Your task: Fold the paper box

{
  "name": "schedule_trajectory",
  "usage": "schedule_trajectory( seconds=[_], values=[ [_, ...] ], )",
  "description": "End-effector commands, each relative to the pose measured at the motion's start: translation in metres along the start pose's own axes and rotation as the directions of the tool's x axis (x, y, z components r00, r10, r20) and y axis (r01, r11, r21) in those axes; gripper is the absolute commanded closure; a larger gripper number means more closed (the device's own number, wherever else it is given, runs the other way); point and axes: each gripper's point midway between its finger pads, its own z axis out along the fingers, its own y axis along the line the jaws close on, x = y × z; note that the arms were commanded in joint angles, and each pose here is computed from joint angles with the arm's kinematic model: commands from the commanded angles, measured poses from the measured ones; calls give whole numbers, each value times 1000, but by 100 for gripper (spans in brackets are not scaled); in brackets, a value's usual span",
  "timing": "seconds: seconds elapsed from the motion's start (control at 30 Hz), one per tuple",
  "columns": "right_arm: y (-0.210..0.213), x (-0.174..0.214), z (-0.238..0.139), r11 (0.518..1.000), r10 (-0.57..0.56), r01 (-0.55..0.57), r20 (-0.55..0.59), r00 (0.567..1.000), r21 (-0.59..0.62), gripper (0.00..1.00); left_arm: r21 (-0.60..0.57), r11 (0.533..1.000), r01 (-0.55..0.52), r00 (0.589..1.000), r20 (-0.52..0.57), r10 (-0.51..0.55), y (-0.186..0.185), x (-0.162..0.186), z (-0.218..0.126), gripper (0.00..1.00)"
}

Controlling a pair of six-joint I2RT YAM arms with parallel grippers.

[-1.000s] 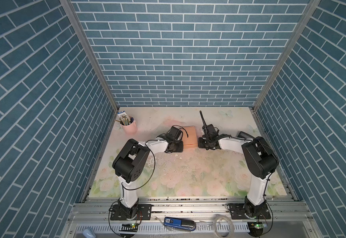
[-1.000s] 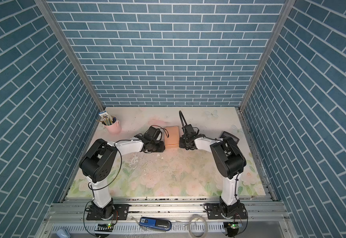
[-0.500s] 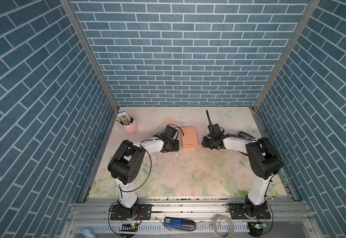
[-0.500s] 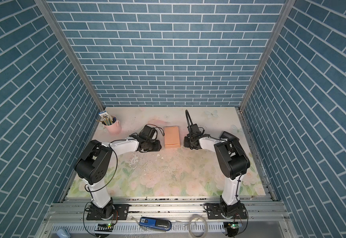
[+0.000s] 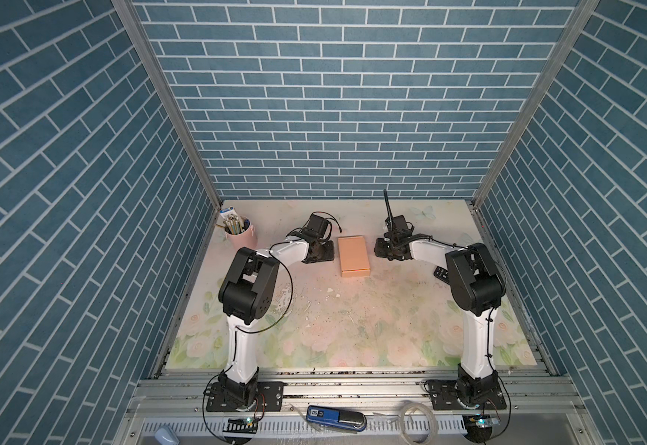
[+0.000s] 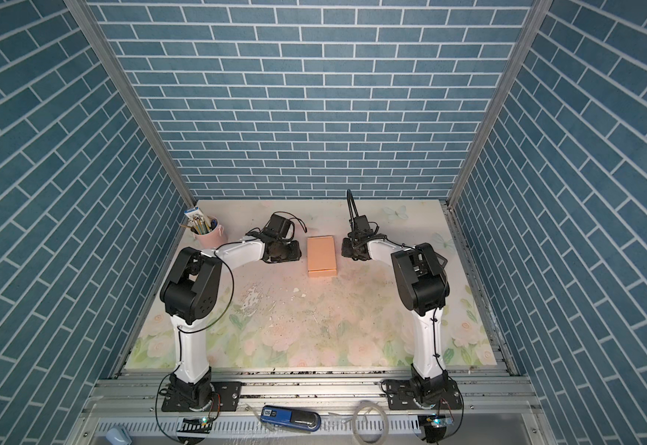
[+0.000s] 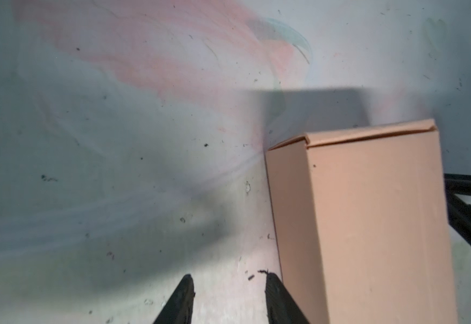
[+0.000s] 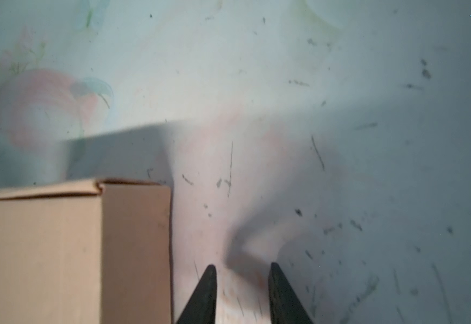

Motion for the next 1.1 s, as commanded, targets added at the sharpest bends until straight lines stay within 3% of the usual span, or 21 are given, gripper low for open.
schedule_trajectory(
  seconds=[0.0,0.53,0.93,1.07],
  values=[
    [-1,2,13,999,-30,31,-40,999,17,67,-10,1000,23,999,-39,-23,2,6,9,55],
    [45,19,37,996,-79,75,-76,994,-47,67,52,998,27,999,-30,-26,-28,2,23,55],
    [51,21,37,993,-91,85,-76,993,-77,65,65,998,14,999,-31,-12,-38,-3,27,55],
    [46,19,35,993,-108,104,-72,992,-58,63,47,999,7,1000,-24,-6,-37,-7,24,51]
  ],
)
